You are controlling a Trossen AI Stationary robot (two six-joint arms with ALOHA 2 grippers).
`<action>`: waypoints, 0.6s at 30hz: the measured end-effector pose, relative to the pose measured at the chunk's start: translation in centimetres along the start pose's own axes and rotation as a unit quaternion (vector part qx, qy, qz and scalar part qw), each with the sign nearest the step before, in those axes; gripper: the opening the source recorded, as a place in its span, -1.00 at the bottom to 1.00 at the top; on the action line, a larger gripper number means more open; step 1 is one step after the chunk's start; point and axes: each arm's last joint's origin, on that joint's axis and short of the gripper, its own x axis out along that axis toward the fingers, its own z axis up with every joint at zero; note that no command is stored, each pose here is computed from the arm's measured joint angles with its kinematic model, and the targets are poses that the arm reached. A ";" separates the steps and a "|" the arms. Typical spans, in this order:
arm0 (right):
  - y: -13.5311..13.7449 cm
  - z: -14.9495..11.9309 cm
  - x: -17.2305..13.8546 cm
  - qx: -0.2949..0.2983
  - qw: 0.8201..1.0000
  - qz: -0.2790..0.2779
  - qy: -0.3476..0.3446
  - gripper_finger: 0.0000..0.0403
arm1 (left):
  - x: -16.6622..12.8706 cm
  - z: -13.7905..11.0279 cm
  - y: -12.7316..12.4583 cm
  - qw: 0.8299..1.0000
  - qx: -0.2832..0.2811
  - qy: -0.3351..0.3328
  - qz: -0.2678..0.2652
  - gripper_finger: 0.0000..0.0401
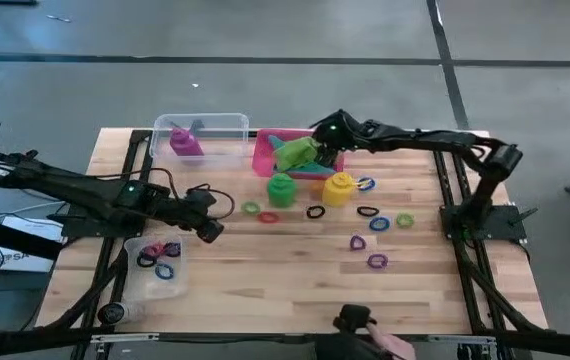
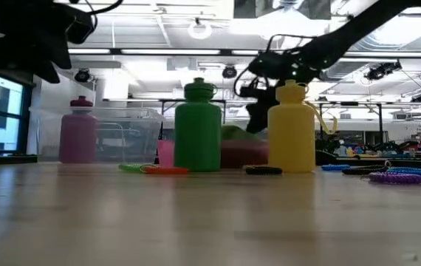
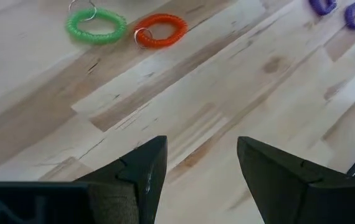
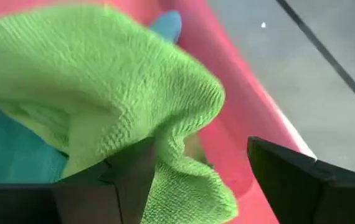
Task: Pick & Place Sports Items
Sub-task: Put the green towel into the pink bin, then put the green tumbler into the top transparent bin
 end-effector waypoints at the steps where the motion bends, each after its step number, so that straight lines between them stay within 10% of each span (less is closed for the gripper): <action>1: -0.1 0.2 -0.4 0.001 1.000 0.000 -0.007 0.00 | 0.0 0.0 0.0 1.000 0.005 0.000 0.000 -0.21; 18: -0.4 3.3 -9.0 0.006 0.992 -0.015 -0.128 0.00 | 0.0 0.0 0.0 0.999 0.035 0.000 0.000 -0.21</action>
